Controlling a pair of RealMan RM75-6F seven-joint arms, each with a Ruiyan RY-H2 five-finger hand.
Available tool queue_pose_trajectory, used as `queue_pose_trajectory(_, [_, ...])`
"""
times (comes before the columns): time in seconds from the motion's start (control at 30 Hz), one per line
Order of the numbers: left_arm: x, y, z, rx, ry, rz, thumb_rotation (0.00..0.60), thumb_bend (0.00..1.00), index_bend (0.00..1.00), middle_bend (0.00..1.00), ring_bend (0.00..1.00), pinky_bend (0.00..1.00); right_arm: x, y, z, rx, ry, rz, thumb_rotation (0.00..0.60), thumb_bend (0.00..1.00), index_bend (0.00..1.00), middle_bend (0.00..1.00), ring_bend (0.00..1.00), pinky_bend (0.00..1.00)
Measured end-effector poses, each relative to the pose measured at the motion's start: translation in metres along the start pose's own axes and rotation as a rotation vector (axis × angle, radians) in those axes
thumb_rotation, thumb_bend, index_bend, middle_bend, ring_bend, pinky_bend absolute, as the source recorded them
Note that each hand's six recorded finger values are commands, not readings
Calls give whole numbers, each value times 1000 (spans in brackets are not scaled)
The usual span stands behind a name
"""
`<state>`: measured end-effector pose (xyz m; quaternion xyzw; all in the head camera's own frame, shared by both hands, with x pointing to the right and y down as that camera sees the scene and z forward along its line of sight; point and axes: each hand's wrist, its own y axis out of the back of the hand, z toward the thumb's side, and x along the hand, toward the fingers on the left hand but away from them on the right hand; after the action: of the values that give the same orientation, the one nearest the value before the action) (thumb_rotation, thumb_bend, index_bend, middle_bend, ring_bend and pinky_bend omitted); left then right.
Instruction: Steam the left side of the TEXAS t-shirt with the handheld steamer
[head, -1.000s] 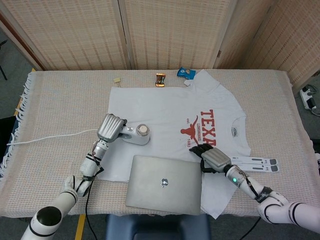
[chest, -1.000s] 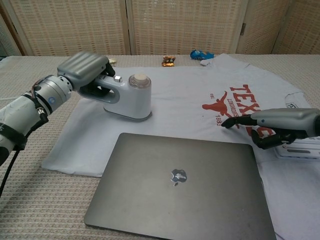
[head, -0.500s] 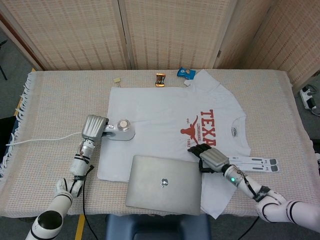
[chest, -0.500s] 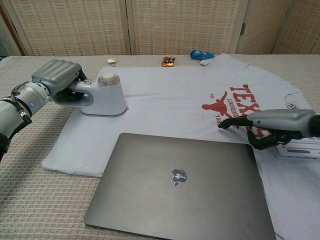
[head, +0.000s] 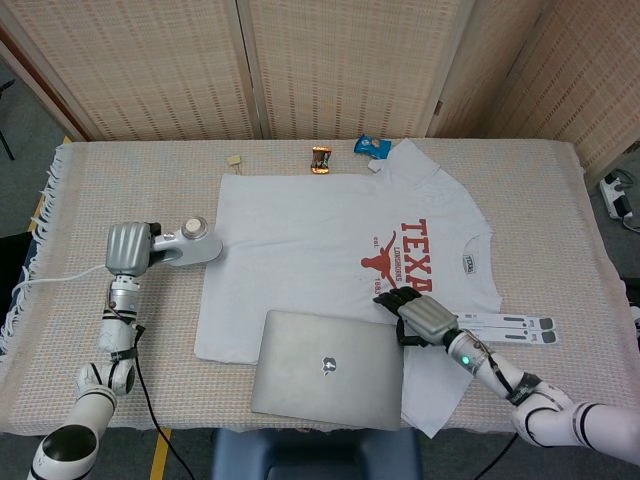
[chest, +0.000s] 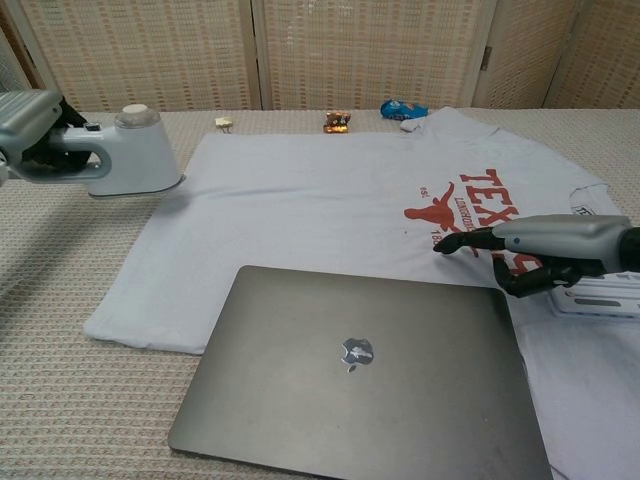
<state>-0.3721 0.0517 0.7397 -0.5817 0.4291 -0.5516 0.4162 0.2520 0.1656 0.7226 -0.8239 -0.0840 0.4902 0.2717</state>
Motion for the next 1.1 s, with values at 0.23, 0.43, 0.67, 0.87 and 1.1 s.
queue_pose_trajectory(0.23, [1, 6, 64, -35, -171, 68, 600, 293, 920, 997, 836, 805, 4, -1, -1, 0, -2, -2, 259, 950, 0, 48, 0, 0])
queue_pose_trajectory(0.43, [0, -12, 122, -17, -258, 28, 600, 293, 921, 997, 836, 804, 6, -1, -1, -8, -6, -7, 261, 953, 0, 48, 0, 0])
queue_pose_trajectory(0.67, [4, -29, 144, 27, -235, -32, 600, 293, 926, 999, 836, 804, 9, 0, -4, -8, -15, -11, 261, 953, 0, 49, 0, 0])
queue_pose_trajectory(0.87, [7, -35, 141, 84, -209, -58, 600, 294, 926, 999, 836, 804, 9, -1, -5, -14, -19, -14, 261, 954, 0, 48, 0, 0])
queue_pose_trajectory(1.1, [7, -41, 105, 119, -103, -95, 600, 291, 915, 993, 831, 804, 8, -1, -5, -13, -20, -12, 259, 953, 0, 48, 0, 0])
